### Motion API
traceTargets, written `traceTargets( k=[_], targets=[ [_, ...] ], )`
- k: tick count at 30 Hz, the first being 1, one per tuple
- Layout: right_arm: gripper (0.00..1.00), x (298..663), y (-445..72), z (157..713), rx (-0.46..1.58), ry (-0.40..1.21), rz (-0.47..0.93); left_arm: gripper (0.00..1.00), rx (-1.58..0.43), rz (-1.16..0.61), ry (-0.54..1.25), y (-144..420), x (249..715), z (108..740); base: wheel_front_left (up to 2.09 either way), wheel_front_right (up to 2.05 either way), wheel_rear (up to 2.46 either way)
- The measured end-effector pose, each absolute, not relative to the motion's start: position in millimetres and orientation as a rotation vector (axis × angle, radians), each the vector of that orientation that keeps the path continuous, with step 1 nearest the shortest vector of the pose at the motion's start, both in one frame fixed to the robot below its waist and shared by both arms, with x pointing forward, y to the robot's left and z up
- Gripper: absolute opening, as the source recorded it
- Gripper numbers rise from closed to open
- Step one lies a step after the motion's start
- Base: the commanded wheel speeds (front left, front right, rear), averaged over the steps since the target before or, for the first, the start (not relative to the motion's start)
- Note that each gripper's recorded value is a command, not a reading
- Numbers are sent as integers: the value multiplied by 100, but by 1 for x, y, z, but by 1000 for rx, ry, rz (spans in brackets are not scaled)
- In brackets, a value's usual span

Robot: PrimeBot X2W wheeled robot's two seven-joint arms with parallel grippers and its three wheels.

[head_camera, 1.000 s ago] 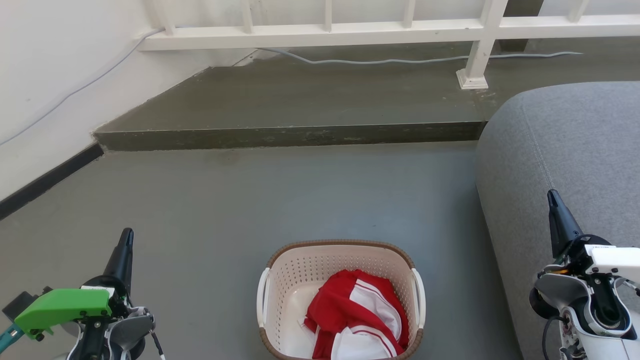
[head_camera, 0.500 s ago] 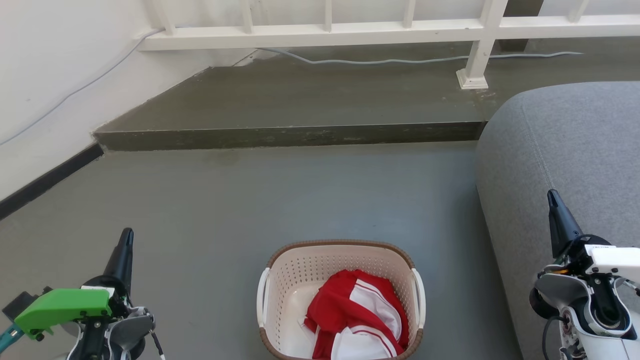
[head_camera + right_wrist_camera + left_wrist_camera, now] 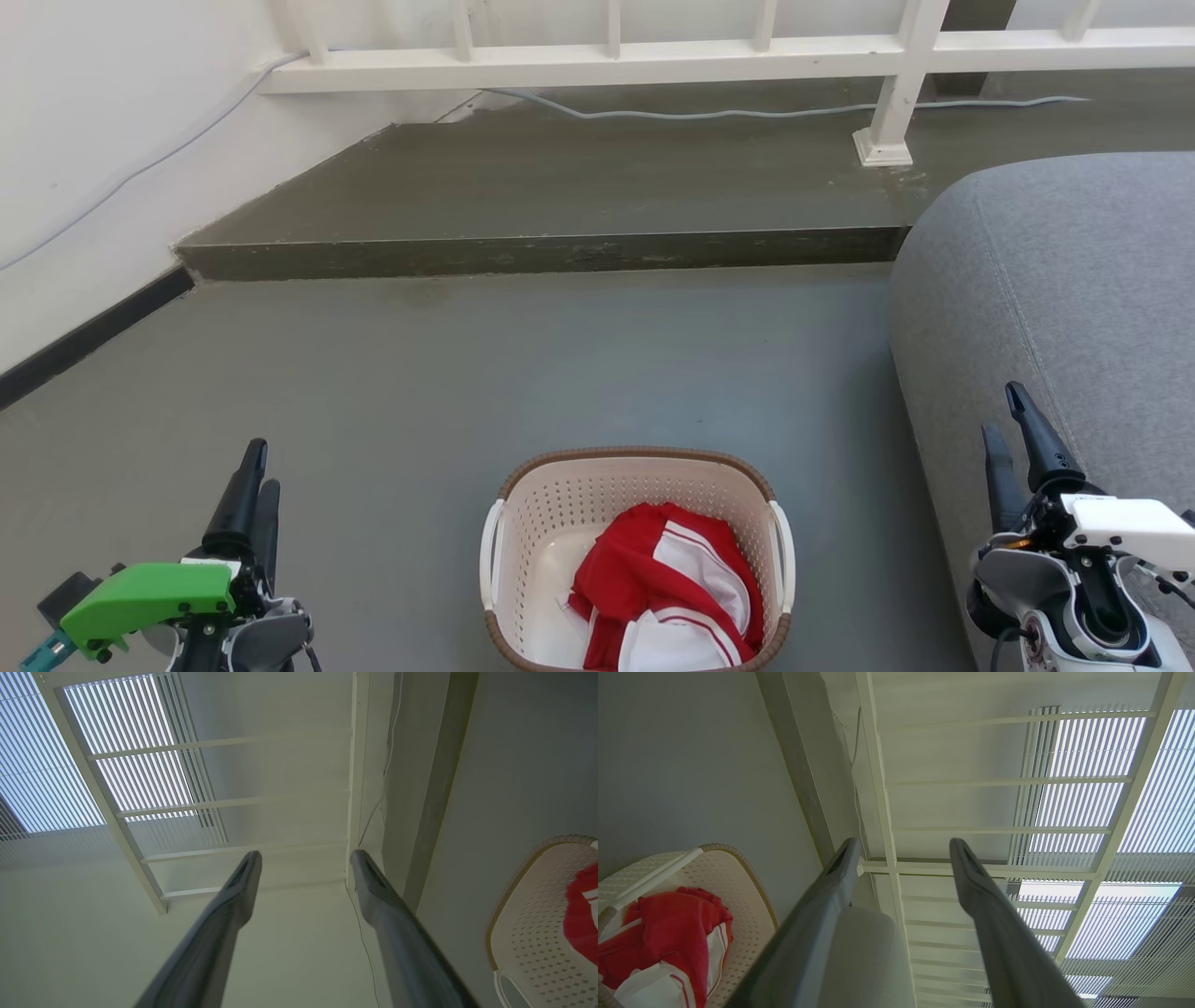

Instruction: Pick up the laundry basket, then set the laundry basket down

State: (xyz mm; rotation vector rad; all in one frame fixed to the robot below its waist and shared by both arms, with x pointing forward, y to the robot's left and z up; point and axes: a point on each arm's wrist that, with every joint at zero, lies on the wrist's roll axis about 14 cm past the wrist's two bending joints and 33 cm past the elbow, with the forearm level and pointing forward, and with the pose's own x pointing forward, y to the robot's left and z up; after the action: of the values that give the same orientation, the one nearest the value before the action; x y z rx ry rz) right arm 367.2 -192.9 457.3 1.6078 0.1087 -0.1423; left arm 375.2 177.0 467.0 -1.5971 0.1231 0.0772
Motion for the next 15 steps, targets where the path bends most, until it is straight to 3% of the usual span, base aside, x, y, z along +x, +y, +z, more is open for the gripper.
traceTargets(
  k=[15],
  targets=[
    [100, 375, -186, 476, 1499, 73, -90, 100, -1507, 49, 90, 172, 379, 479, 0, 0, 0]
  ],
)
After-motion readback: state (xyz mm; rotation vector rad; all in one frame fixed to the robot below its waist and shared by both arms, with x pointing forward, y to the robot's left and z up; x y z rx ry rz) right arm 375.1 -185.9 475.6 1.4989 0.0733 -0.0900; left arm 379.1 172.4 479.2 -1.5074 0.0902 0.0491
